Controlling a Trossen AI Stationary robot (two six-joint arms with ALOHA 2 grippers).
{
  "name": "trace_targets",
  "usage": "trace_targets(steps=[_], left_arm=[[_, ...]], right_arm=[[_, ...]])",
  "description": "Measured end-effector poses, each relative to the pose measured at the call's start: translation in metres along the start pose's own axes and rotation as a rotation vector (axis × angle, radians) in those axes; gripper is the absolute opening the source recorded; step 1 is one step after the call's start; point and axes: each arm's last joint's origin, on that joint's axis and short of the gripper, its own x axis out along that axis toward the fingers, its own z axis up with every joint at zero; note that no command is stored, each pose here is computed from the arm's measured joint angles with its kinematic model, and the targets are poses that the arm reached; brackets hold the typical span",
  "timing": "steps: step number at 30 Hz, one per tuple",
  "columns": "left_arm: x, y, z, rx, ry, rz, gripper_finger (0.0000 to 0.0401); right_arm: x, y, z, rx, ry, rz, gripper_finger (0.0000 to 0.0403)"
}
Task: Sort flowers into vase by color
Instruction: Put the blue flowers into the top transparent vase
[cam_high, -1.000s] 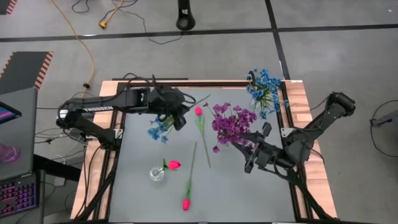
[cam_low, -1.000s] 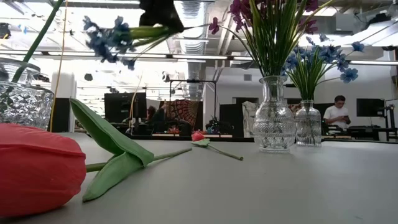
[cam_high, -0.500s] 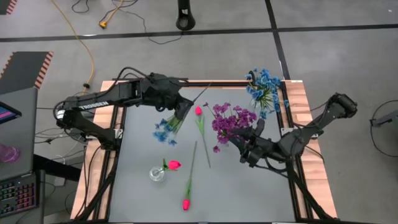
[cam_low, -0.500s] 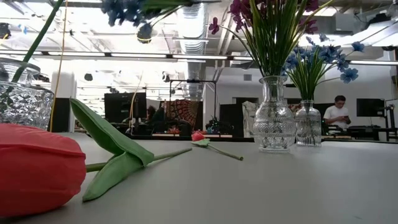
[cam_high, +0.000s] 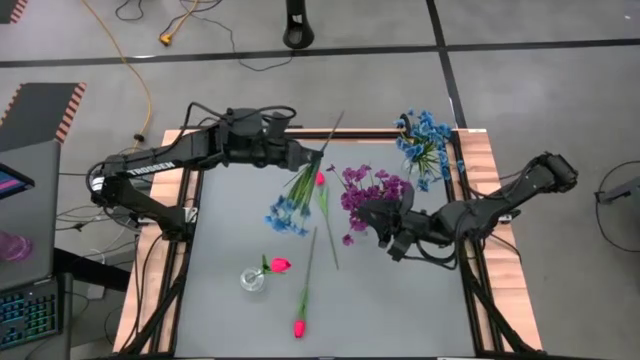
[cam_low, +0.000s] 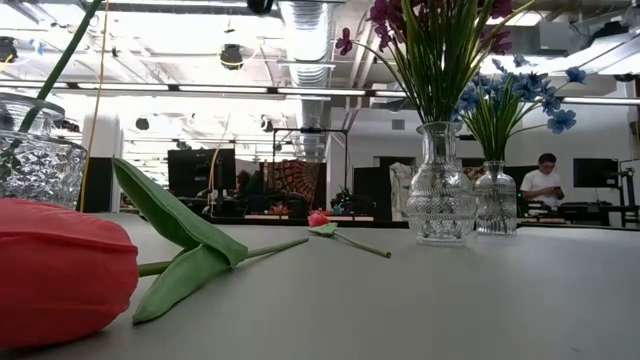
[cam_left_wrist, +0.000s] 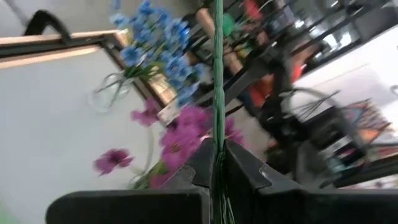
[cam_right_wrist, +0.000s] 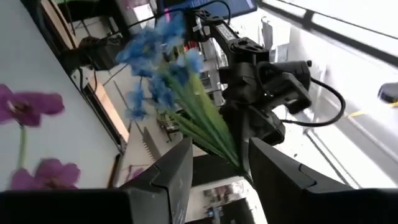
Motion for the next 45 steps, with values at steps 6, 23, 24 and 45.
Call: trace_targets(steps=[6,23,24,45], left_arm=[[0.0,-0.006,0.005,-0.01,-0.081,-0.04,0.0009],[0.001,-0.009,0.004,-0.055,-0.106,-0.044,0.0009],[0.001,-0.009,0.003,-0.055,-0.105,-0.043,0.0009],[0.001,-0.01,0.003,-0.059,-0.073,-0.081,0.0009]], right_arm=[[0.008,-0.004,-0.009,-0.091,-0.013,-0.025,0.0182],[0.026,-0.041,-0.021,-0.243,-0.121,-0.139,0.0182],[0.027,-0.043,-0.022,-0.243,-0.13,-0.145,0.0182],[0.107,-0.021,-0.02,-0.521,0.103,-0.051,0.0182]])
